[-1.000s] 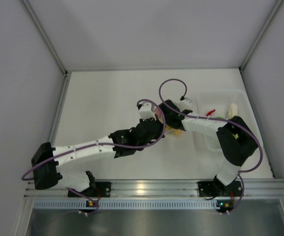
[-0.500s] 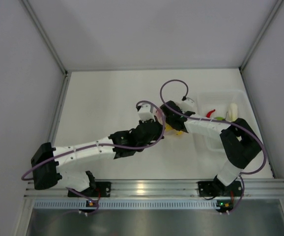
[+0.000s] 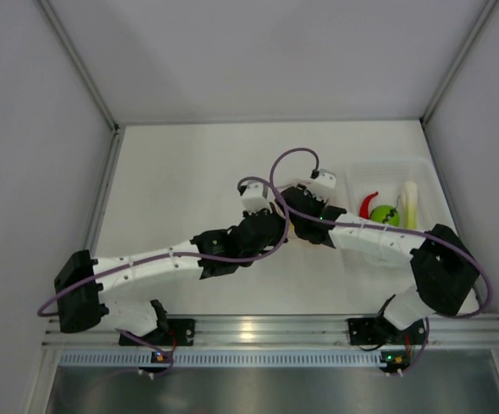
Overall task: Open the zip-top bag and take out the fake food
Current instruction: Pick up the fake fruit from the zipper food storage bag.
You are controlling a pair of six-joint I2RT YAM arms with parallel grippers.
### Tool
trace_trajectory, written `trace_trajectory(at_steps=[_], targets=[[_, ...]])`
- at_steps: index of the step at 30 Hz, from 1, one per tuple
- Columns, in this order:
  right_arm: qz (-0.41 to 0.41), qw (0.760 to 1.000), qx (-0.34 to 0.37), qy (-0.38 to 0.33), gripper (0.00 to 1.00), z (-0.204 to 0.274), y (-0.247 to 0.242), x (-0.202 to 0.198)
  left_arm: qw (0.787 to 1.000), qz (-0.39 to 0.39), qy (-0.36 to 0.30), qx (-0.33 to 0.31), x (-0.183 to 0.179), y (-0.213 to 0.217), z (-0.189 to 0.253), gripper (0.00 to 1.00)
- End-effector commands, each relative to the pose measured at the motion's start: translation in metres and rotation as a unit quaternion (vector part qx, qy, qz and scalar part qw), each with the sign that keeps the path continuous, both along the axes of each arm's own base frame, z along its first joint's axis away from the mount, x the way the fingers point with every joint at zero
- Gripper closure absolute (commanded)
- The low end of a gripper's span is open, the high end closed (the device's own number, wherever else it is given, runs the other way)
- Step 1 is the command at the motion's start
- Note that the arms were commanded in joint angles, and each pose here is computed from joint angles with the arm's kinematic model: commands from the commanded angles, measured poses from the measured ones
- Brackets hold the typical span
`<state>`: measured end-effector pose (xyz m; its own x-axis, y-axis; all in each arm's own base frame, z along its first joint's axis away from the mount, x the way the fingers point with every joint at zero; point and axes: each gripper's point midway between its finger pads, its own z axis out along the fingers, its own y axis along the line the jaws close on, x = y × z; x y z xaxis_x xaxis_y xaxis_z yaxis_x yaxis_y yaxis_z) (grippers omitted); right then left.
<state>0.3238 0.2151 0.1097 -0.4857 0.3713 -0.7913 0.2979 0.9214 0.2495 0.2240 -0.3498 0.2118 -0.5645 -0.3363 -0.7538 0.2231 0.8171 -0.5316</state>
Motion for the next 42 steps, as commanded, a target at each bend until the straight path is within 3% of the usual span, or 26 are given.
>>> trace_trajectory(at_steps=[1, 9, 17, 24, 31, 42], targets=[[0.008, 0.998, -0.016, -0.061, 0.96, 0.035, -0.003, -0.005, 0.999, 0.014, -0.022, -0.027, 0.004, 0.002, 0.024, 1.00], [0.011, 0.993, -0.018, -0.113, 0.97, 0.047, -0.018, -0.017, 0.999, 0.017, -0.021, -0.027, 0.004, 0.003, 0.022, 1.00], [0.100, 0.982, -0.029, -0.155, 0.99, 0.061, -0.001, -0.018, 0.999, 0.016, -0.025, -0.042, 0.003, 0.003, 0.030, 1.00], [0.123, 0.985, -0.076, -0.090, 1.00, 0.047, 0.008, -0.019, 0.997, 0.003, -0.054, -0.059, 0.004, 0.001, 0.052, 1.00], [0.162, 0.979, -0.109, -0.066, 1.00, 0.055, 0.025, -0.027, 0.997, -0.023, -0.067, -0.034, 0.004, -0.009, 0.053, 1.00], [0.179, 0.973, -0.118, -0.088, 1.00, 0.077, 0.017, -0.043, 0.998, 0.027, -0.059, -0.010, 0.012, 0.010, 0.036, 1.00]])
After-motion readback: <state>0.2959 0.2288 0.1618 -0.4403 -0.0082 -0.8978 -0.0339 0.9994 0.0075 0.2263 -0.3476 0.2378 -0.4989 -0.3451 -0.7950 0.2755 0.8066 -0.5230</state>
